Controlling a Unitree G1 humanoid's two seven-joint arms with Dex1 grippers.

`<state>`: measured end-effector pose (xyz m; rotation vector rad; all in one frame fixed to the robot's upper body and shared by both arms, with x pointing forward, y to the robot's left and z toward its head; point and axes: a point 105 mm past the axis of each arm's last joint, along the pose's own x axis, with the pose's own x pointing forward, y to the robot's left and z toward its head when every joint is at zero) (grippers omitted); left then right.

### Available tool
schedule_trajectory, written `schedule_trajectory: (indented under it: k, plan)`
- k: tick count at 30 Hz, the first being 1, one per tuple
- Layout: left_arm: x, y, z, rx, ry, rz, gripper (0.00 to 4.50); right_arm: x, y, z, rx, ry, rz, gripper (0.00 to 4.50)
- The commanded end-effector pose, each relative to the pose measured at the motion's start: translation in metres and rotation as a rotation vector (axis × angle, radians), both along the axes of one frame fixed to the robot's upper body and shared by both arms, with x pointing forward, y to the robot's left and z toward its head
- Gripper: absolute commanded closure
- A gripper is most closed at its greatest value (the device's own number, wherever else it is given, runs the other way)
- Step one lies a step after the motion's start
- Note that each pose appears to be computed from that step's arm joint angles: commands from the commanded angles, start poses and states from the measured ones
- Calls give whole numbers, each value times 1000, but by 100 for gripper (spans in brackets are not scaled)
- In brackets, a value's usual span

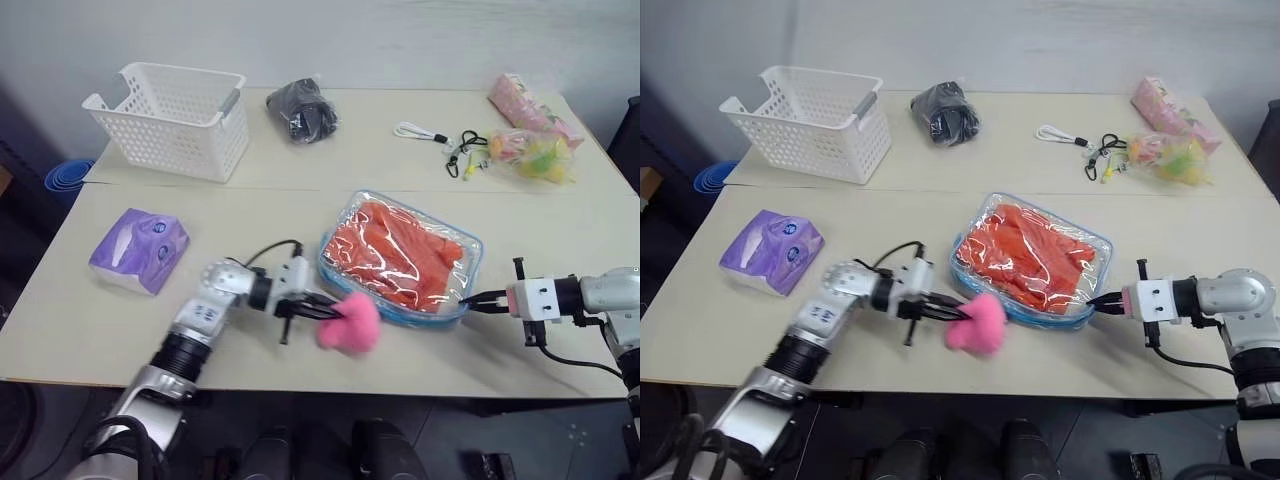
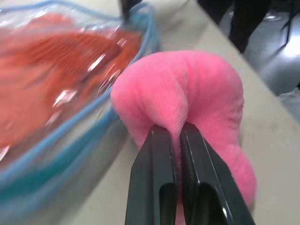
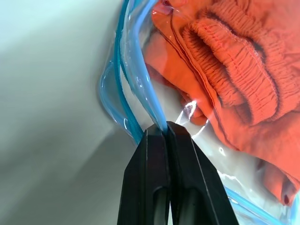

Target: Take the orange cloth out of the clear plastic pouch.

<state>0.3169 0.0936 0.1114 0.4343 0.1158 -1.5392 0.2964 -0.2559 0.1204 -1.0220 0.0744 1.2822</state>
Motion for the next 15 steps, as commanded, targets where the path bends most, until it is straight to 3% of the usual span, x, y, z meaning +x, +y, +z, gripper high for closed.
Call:
schedule_trajectory:
  k: [1,7,11,15]
  plan:
    - [19,43,12,57,-25,126,449,-2,-11,16,1,-55,-16,450]
    - [51,104,29,104,-65,370,449,-6,-13,15,11,-62,-17,450]
    - [59,111,37,28,-50,417,449,-8,-13,11,39,-39,-50,450]
    - [51,95,46,-41,-45,326,346,-10,-3,17,211,13,-132,450]
